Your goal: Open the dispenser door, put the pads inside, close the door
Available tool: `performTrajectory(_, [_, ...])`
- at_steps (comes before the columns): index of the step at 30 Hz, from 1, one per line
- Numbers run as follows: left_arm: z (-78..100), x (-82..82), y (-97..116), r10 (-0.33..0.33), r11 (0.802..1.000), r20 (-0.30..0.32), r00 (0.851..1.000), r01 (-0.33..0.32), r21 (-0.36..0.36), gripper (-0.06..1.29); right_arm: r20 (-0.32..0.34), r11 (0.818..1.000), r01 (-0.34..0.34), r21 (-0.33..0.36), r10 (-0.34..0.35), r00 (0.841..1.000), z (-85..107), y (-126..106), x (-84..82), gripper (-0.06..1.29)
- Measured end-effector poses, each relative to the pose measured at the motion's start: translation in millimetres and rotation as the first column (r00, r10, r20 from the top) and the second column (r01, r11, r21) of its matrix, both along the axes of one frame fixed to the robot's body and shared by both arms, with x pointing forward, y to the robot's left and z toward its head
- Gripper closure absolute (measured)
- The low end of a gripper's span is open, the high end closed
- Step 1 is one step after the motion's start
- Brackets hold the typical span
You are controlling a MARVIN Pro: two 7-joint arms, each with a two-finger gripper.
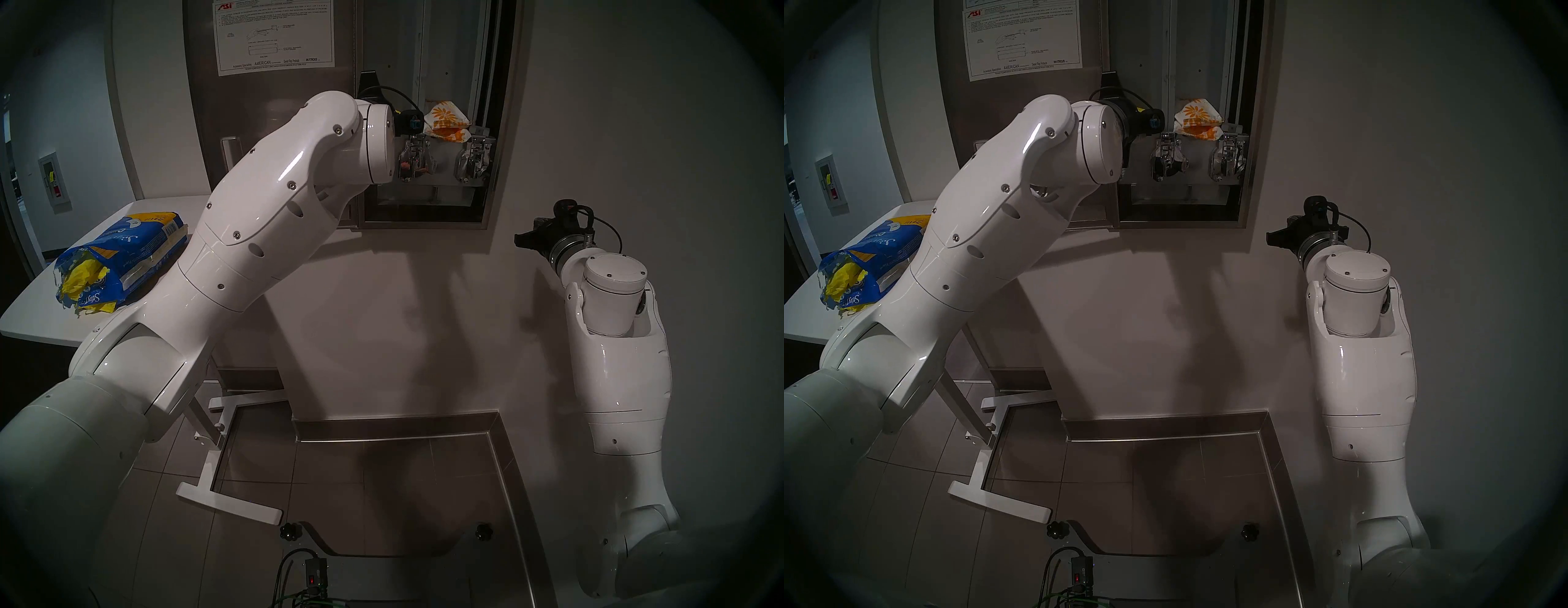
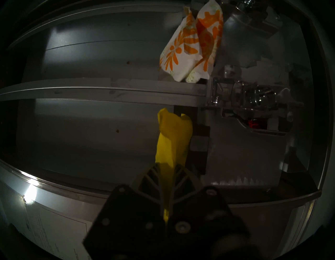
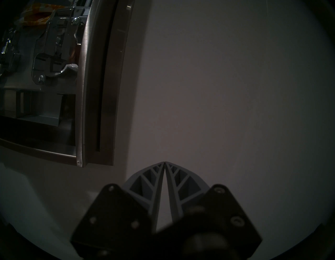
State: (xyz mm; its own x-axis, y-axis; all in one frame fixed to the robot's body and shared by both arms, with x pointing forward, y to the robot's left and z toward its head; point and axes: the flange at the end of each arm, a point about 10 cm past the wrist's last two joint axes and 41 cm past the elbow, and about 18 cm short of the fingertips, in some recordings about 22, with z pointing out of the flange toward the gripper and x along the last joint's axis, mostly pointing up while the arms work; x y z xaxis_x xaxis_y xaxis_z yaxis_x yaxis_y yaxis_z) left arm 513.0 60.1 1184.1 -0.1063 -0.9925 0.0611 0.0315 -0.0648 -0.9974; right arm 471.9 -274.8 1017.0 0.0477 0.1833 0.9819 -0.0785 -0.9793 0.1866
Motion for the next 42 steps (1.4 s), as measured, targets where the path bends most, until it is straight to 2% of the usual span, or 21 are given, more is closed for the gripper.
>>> performTrajectory(13, [-6.4, 14.1, -1.4, 0.006, 1.000, -0.010, 1.000, -0.006, 0.013, 1.25, 0.000, 1.000, 0.000, 0.000, 0.000, 1.000, 0.0, 0.0, 0.0, 1.09])
performTrajectory(28, [-8.3, 18.1, -8.8, -0.013, 1.000, 0.002, 1.000, 0.013, 0.017, 1.25, 0.000, 1.000, -0.001, 0.000, 0.001, 1.000, 0.0, 0.1, 0.0, 1.09])
performTrajectory(42, [-12.9, 32.9, -2.8, 0.002, 1.000, 0.012, 1.000, -0.002, 0.024, 1.25, 0.000, 1.000, 0.000, 0.000, 0.000, 1.000, 0.0, 0.1, 0.0, 1.09])
